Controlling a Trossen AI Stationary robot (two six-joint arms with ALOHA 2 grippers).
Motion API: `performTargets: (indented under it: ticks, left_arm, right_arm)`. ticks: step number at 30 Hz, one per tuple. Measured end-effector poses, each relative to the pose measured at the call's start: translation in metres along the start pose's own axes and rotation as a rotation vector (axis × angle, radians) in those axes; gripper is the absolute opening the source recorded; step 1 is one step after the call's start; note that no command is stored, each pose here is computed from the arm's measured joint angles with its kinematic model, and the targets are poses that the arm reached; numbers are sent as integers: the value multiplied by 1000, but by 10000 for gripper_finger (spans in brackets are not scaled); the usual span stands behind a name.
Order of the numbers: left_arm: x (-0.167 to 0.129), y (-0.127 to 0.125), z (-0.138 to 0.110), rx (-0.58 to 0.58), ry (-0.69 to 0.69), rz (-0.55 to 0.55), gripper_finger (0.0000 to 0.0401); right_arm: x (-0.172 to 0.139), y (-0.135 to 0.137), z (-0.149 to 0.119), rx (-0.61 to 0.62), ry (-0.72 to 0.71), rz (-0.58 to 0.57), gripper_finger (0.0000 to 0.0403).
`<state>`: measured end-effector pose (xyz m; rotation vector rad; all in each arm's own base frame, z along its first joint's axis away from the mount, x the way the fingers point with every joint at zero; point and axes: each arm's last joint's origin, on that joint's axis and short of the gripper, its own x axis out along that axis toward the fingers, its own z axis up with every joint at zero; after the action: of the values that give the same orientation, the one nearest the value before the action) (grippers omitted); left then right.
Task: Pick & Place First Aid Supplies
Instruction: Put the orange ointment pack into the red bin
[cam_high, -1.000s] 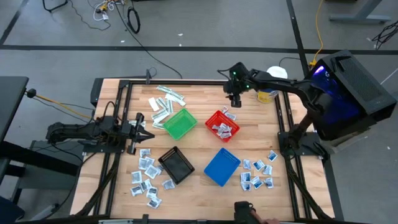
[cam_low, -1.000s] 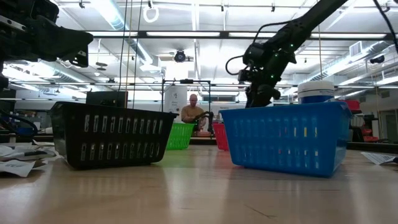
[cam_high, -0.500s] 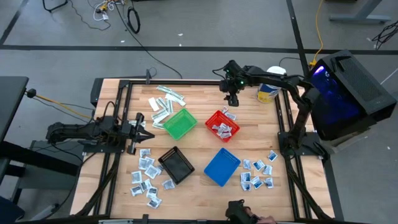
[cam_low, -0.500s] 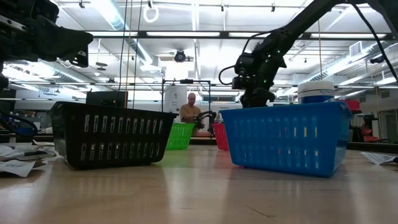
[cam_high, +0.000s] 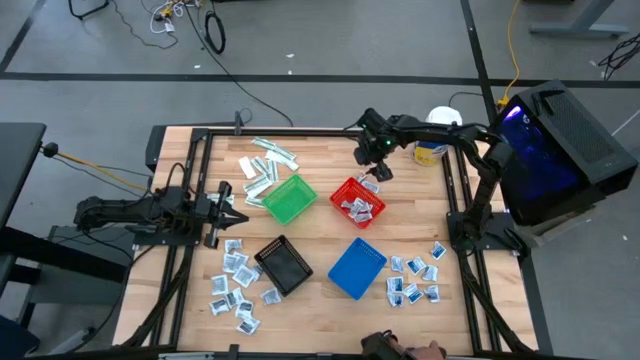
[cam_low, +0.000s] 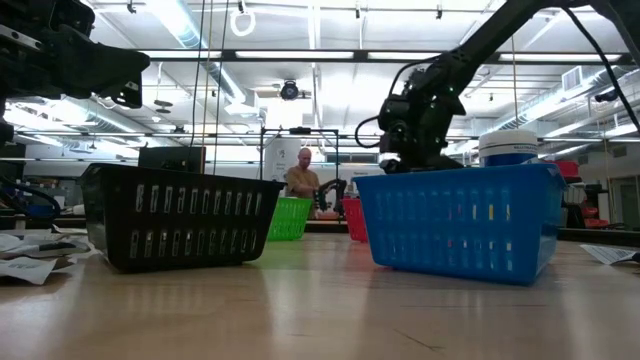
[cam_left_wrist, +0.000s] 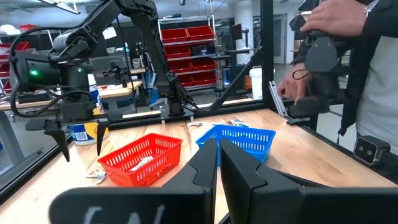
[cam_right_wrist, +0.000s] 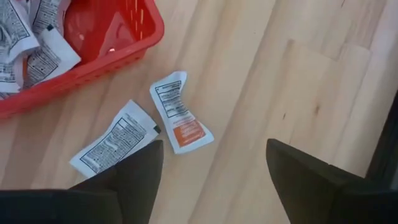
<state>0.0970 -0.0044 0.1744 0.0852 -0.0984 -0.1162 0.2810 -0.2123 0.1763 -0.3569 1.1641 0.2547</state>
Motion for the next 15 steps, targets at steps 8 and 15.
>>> performTargets:
  ticks: [8, 15]
  left_arm:
    - [0, 0, 0, 0, 1, 1, 25]
    - [0, 0, 0, 0, 0, 0, 25]
  right_arm:
    - [8, 1, 1, -23, -4, 17, 279]
    - [22, 5, 3, -59, 40, 38, 279]
